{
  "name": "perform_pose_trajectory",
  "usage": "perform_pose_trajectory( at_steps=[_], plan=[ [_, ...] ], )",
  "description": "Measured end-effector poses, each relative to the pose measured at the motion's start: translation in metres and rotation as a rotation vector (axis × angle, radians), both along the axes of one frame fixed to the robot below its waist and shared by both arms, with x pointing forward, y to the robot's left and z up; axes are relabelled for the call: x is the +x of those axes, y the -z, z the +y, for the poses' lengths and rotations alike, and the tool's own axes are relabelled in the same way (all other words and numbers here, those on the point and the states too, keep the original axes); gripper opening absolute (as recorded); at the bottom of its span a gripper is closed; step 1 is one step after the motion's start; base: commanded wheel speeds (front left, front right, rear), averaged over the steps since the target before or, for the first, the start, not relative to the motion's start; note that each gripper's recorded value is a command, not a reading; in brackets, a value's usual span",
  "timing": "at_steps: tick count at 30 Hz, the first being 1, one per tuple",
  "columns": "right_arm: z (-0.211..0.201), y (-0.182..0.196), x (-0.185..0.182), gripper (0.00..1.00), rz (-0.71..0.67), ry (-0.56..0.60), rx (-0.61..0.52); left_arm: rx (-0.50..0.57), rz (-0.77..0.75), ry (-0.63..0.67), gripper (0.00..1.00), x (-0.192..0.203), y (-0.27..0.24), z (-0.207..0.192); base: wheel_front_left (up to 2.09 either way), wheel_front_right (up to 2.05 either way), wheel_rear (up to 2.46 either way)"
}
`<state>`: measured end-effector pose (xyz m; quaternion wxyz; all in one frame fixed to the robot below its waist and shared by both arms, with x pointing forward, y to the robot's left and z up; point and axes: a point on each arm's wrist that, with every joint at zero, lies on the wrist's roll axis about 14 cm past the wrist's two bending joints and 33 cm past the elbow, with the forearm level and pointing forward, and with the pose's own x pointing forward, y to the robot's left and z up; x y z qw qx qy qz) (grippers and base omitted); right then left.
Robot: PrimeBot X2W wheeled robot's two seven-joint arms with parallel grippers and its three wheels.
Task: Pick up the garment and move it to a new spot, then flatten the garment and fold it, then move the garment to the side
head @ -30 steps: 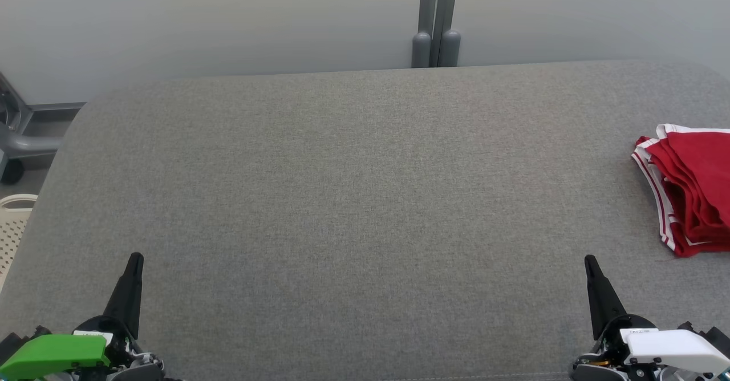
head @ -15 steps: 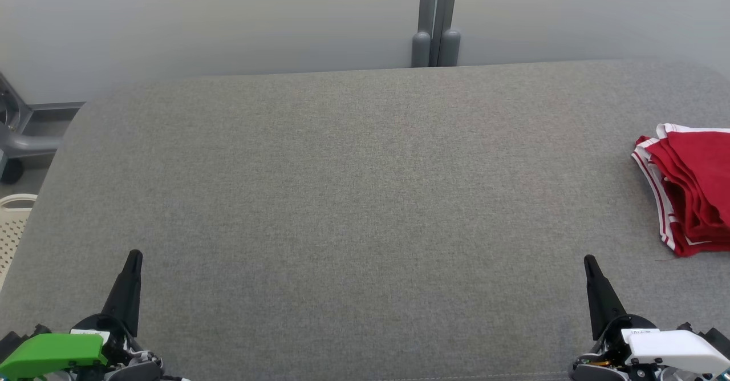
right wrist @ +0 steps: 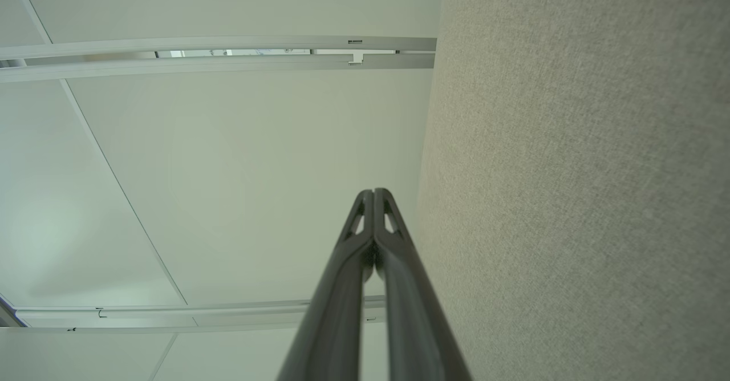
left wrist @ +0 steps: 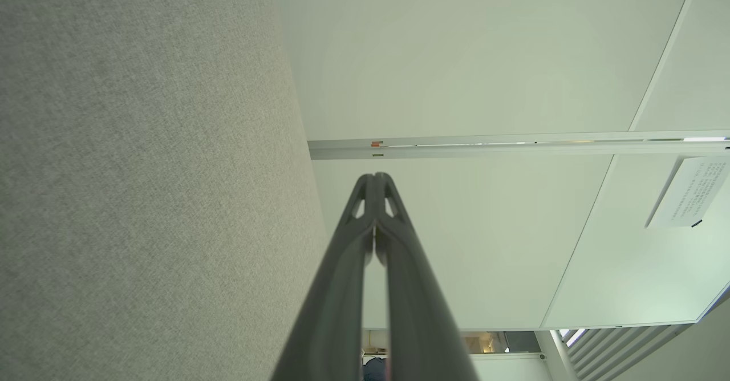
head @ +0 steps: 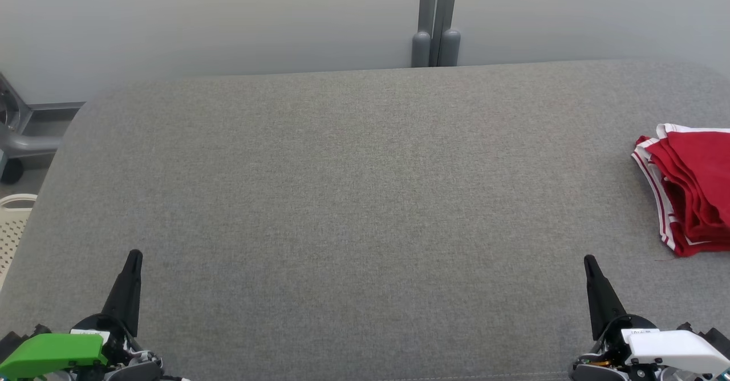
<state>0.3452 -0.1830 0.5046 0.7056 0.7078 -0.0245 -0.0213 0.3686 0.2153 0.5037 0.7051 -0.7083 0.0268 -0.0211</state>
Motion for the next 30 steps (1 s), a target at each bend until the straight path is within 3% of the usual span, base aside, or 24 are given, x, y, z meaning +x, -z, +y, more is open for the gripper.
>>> perform_pose_trajectory(
  at_steps=[30],
  plan=[
    [0.0, 0.0, 0.0, 0.0, 0.0, 0.0, 0.0, 0.0, 0.0, 0.0, 0.0, 0.0, 0.0, 0.0, 0.0, 0.0, 0.0]
  ],
)
